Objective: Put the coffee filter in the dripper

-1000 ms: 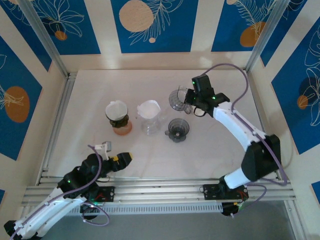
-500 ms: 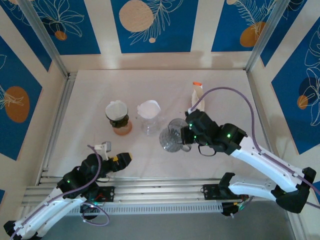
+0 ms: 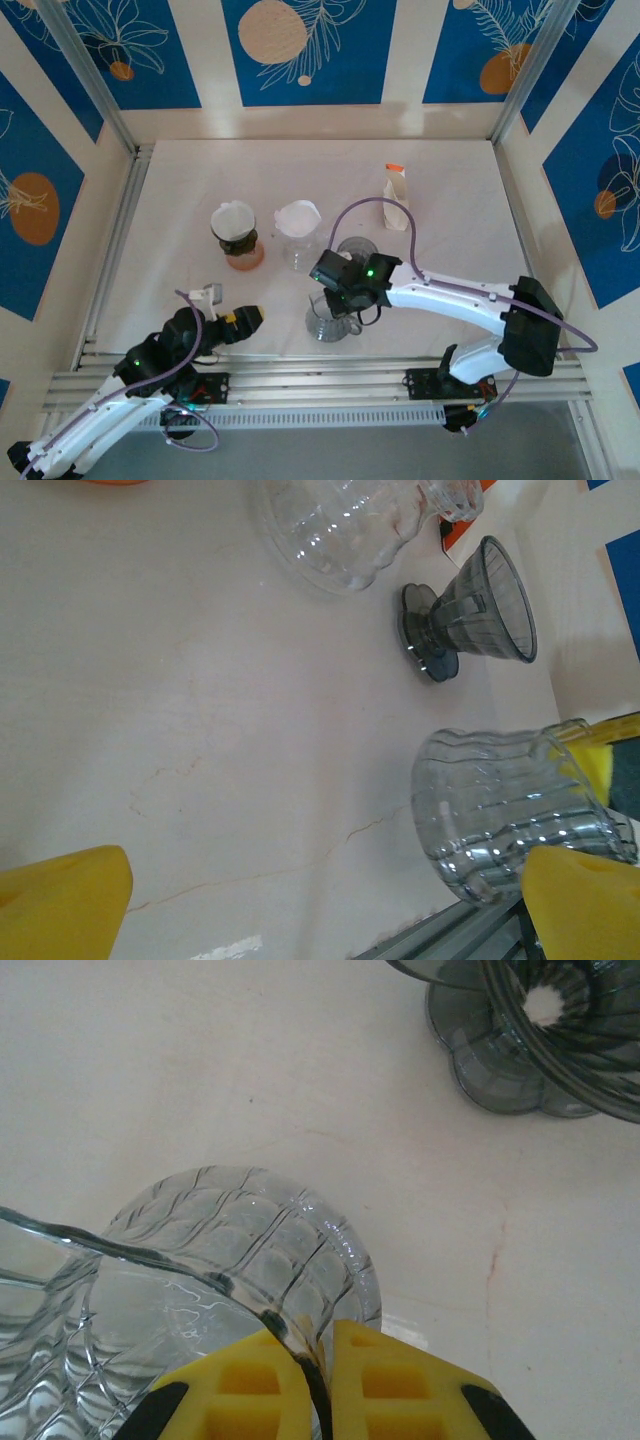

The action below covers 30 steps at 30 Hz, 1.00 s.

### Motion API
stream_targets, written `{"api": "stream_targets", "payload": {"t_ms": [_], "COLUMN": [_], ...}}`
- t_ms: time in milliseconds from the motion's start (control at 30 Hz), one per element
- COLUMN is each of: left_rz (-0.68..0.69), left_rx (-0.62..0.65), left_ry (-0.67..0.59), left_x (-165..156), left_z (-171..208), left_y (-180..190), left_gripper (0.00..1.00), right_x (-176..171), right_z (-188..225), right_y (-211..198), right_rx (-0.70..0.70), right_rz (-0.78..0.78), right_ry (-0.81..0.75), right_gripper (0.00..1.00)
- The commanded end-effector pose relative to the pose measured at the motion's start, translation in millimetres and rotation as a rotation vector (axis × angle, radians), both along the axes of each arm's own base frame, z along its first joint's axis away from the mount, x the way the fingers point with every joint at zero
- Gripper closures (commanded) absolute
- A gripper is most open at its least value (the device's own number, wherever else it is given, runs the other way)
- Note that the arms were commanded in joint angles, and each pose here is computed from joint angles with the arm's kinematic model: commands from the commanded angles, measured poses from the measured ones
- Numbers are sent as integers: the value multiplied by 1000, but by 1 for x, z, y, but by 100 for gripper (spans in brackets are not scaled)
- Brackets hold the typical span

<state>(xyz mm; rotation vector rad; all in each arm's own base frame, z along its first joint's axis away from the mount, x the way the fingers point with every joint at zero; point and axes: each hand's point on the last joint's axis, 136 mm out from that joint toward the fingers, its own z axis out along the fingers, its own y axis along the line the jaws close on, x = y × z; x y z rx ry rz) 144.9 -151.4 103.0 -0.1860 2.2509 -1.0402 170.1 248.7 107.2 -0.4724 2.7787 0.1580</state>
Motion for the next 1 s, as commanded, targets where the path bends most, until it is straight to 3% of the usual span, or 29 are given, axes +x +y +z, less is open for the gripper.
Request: {"api": "stream_targets", "payload": {"t_ms": [0, 267, 433, 567, 700, 967], "left_rz": [-4, -7, -7, -8, -8, -4], "left_rx": [-1, 2, -1, -7, -10, -8], "left_ry": [-14, -8, -1, -1, -4, 6], "left_x": [-1, -1, -1, -1, -1, -1], "left_z": [5, 1, -2, -1, 0, -1], "left_y": [1, 0, -1, -2, -2, -1], "left_gripper": [0, 0, 0, 0, 0, 0], "right_x": [2, -1, 0, 10, 36, 108], "right_z": [-9, -24, -8, 21, 42, 31], "right_y": [7, -2, -5, -21, -42, -80], "right_rx": [-3, -63, -29, -3, 77, 156], "right_rz": [-15, -22, -24, -62, -161, -353], "right_ry": [-11, -18, -52, -119, -134, -81], "right_gripper": [91, 80, 54, 45, 38, 37]}}
